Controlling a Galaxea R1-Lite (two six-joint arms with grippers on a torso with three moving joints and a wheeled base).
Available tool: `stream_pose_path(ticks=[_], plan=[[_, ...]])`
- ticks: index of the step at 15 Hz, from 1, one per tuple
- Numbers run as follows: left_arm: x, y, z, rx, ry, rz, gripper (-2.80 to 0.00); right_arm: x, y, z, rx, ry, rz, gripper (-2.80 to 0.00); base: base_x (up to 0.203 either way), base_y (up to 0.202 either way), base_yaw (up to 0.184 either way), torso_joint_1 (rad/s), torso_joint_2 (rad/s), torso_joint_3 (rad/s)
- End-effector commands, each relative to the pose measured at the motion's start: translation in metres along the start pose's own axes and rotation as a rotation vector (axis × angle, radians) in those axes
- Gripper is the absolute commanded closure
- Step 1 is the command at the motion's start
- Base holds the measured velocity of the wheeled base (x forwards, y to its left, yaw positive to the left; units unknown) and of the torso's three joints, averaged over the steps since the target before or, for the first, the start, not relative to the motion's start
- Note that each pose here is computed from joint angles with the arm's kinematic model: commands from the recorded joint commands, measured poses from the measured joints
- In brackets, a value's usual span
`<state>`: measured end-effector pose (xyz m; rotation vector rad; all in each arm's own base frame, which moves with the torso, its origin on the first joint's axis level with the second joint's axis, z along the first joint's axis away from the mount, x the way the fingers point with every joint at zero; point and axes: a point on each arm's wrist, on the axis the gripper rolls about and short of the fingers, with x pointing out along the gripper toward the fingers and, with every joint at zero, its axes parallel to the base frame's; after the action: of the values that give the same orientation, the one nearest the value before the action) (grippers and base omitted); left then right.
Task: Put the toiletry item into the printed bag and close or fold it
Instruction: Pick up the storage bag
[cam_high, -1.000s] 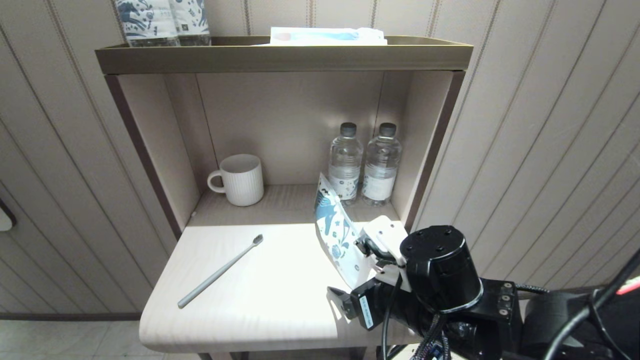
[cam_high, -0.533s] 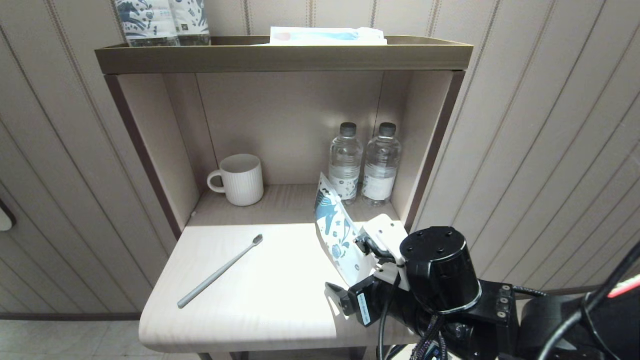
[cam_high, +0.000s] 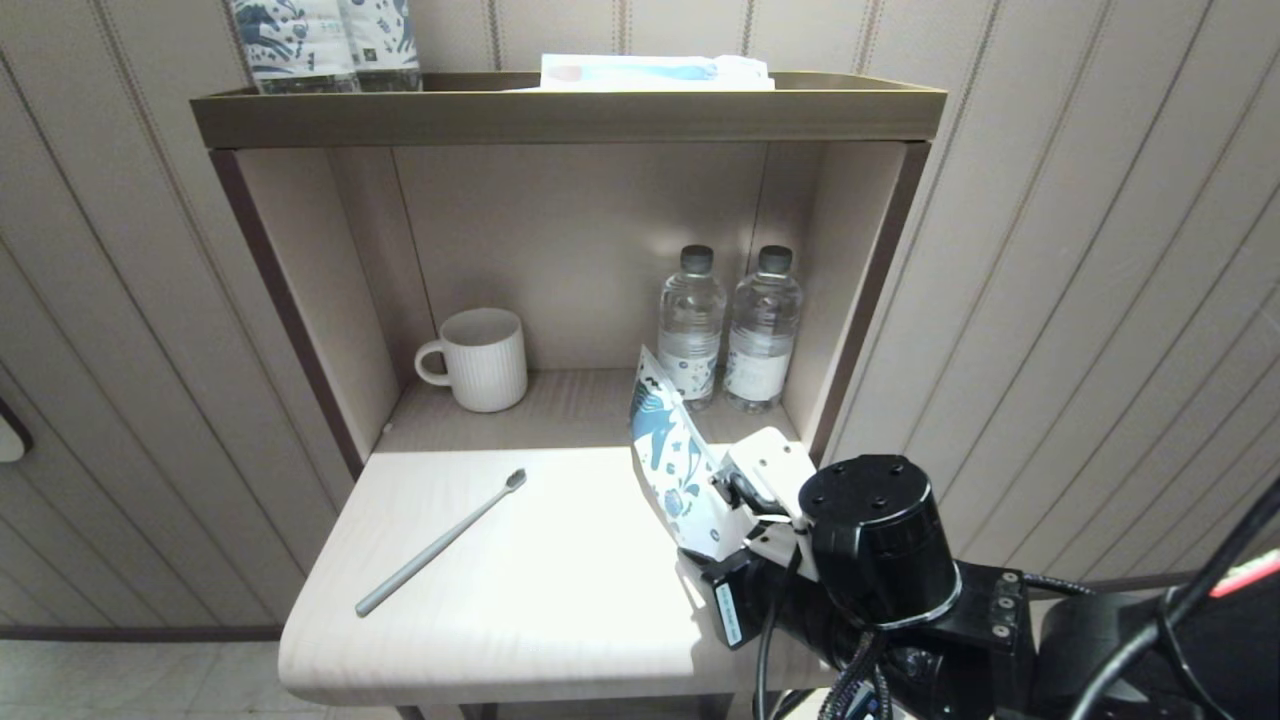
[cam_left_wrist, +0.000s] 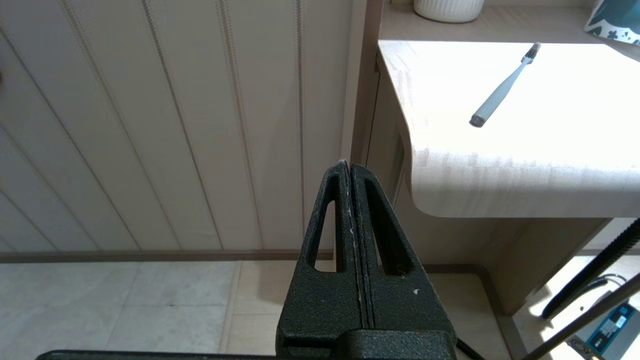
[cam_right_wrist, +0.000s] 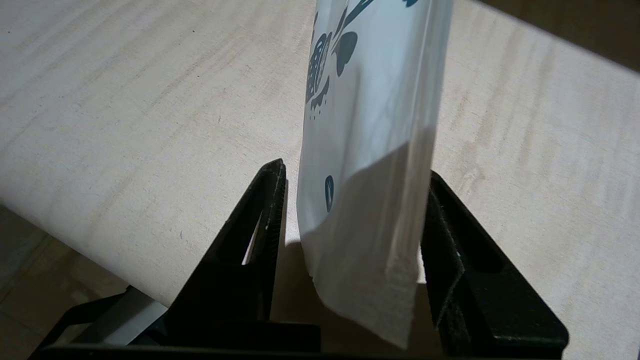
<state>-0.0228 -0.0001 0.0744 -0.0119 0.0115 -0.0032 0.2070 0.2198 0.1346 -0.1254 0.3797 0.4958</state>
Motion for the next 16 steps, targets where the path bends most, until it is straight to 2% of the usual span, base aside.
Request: stream_pose_path(ticks=[1,5,9,11,13,14,16], plan=[[0.0,0.0,0.0,0.0,-0.001,0.0,0.0,0.0,0.0,0.0,0.0,-0.002,-0.001,0.0,0.0,0.0,0.0,0.0,0.0,0.0],[0.0,0.0,0.0,0.0,-0.001,-0.001,0.0,0.006,0.002,-0.006,-0.005,0.017,0.002,0.0,0.0,0.0,0.0,0.0,0.0,0.0],[0.0,0.0,0.0,0.001,-0.001,0.0,0.0,-0.004,-0.004,-0.001,0.0,-0.075,0.003,0.0,0.0,0.0,0.0,0.0,0.0,0.0],[0.0,0.0,0.0,0.009,-0.001,-0.001,0.0,-0.032,-0.013,0.013,-0.034,-0.171,0.011,0.0,0.0,0.0,0.0,0.0,0.0,0.0],[0.0,0.0,0.003,0.046,-0.027,-0.005,0.0,-0.068,-0.025,0.028,-0.045,-0.251,0.01,0.0,0.0,0.0,0.0,0.0,0.0,0.0],[-0.003,-0.001,0.012,0.038,-0.063,-0.028,0.0,-0.088,-0.031,0.033,-0.049,-0.264,0.015,0.0,0.0,0.0,0.0,0.0,0.0,0.0],[-0.015,-0.003,0.047,0.001,-0.137,-0.099,0.0,-0.128,-0.043,0.037,-0.059,-0.267,0.056,0.0,0.0,0.0,0.0,0.0,0.0,0.0]])
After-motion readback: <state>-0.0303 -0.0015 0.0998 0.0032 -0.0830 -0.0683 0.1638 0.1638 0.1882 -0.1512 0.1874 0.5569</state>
